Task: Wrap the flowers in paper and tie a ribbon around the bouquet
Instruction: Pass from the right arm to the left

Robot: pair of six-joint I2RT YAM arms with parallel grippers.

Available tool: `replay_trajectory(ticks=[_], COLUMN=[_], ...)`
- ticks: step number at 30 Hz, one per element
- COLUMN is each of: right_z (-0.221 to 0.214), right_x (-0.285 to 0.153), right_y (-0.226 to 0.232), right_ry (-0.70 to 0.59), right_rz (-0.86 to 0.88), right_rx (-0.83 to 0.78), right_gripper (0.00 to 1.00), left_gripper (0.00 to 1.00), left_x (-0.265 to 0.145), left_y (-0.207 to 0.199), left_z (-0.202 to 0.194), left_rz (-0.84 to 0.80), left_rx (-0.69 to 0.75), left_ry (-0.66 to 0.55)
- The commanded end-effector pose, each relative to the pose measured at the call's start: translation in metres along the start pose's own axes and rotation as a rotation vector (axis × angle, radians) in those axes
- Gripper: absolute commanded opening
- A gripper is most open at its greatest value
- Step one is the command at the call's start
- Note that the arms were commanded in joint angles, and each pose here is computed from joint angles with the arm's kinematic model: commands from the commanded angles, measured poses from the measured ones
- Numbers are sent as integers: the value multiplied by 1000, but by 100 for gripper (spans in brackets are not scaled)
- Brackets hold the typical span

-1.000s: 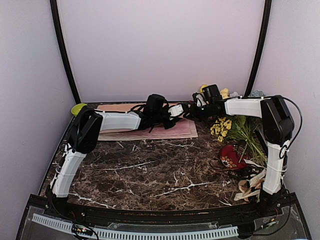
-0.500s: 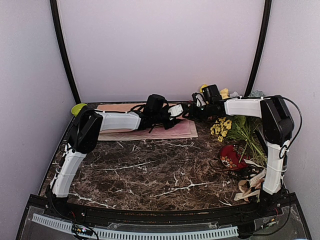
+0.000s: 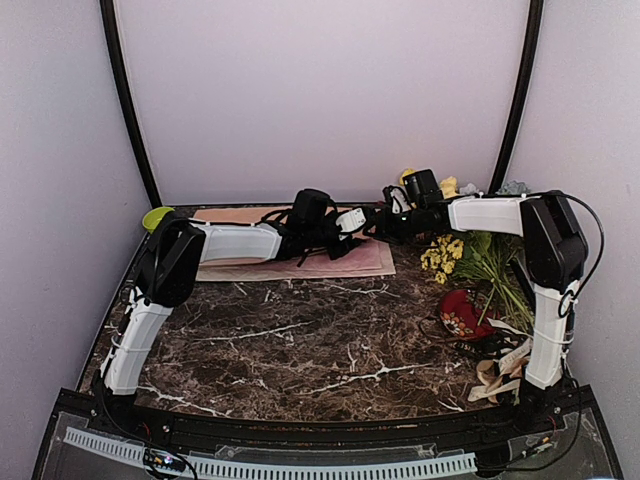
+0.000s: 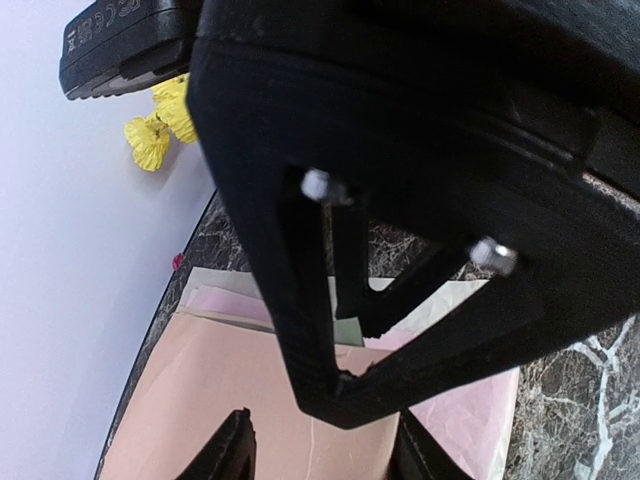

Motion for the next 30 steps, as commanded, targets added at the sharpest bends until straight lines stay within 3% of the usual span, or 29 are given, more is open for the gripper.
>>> replay_trajectory(ticks=[1, 7, 18, 30], right_z=[0, -1, 5, 3], right_x=[4, 3, -6, -7], right_y=[2, -4, -19, -26], right_ry=[-9, -14, -33, -25], right_rz=[3, -32, -63, -74], right_rx=[-17, -22, 7, 18], right_gripper=[37, 43, 45, 43], left_gripper=[45, 52, 51, 40], left_x=[-4, -4, -2, 6], left_y=[6, 10, 14, 2], left_z=[3, 1, -3, -38], left_rz=[19, 37, 74, 109], left_rx=[-15, -22, -31, 59], left_ry=[-9, 4, 30, 165])
Point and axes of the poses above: each gripper's point midway between its finger pads, its own x axis out along the fingers, its own y axis along the line the jaws close on, z = x × y, the point moved 5 cm from there along -x, back along the fingers, and after that the axes turned 11 degrees about x, right-handed, at the moved point
